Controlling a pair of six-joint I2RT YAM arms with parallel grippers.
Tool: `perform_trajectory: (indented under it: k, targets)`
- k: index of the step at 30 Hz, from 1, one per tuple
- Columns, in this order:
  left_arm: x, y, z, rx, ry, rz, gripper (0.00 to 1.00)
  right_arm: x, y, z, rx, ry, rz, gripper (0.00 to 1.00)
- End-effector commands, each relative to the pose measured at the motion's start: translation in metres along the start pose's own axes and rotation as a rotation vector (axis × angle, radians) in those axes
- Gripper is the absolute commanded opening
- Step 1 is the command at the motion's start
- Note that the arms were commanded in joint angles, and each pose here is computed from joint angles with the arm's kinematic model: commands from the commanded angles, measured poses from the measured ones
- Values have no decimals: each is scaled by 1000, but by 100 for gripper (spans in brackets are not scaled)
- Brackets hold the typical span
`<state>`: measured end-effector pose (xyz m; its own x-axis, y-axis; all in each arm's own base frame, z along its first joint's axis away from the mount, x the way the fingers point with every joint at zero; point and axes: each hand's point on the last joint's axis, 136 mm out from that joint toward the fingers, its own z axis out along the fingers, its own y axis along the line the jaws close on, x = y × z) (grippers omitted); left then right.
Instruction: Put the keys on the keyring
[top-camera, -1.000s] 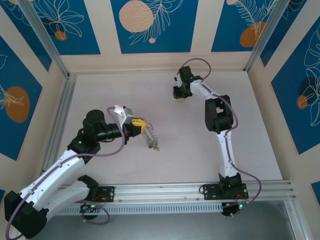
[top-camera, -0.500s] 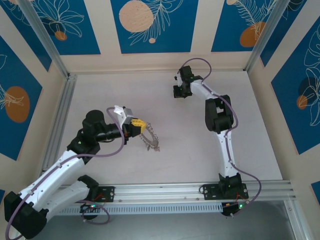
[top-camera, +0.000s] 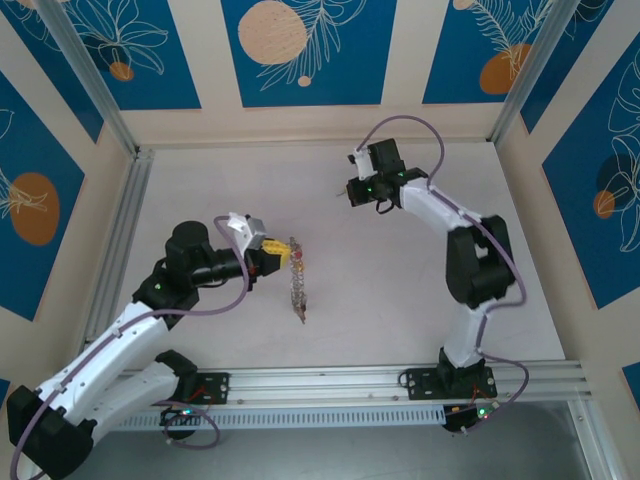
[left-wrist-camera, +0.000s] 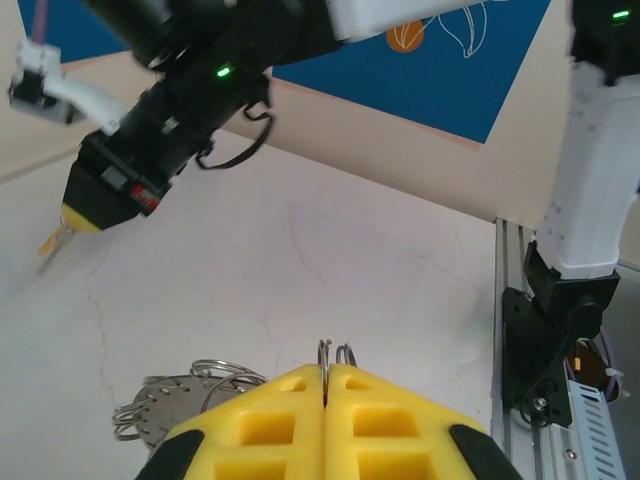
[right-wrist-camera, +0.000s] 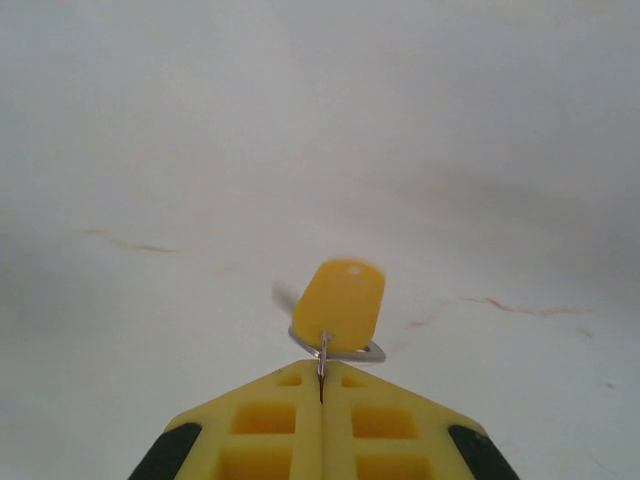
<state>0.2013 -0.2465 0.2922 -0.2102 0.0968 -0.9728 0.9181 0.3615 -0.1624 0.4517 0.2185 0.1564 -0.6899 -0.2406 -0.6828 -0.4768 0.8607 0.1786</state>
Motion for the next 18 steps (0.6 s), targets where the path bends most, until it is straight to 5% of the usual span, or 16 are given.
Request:
perform_trajectory:
  k: [1,8,13,18]
  targets:
    - [-35,-8,-15,-20,-82,91,0,-11,56,-44,-91,-123,-177,0]
    - [-48,-25,-29,-16,-100,133,0,12,152,-145,-264,-308,-453,0]
    - [-49,-41,-32,15,-74,174,0,51,217,-228,-540,-472,-651,0]
    - [-48,-77,-30,189,-57,230,0,82,242,-272,-699,-526,-731,0]
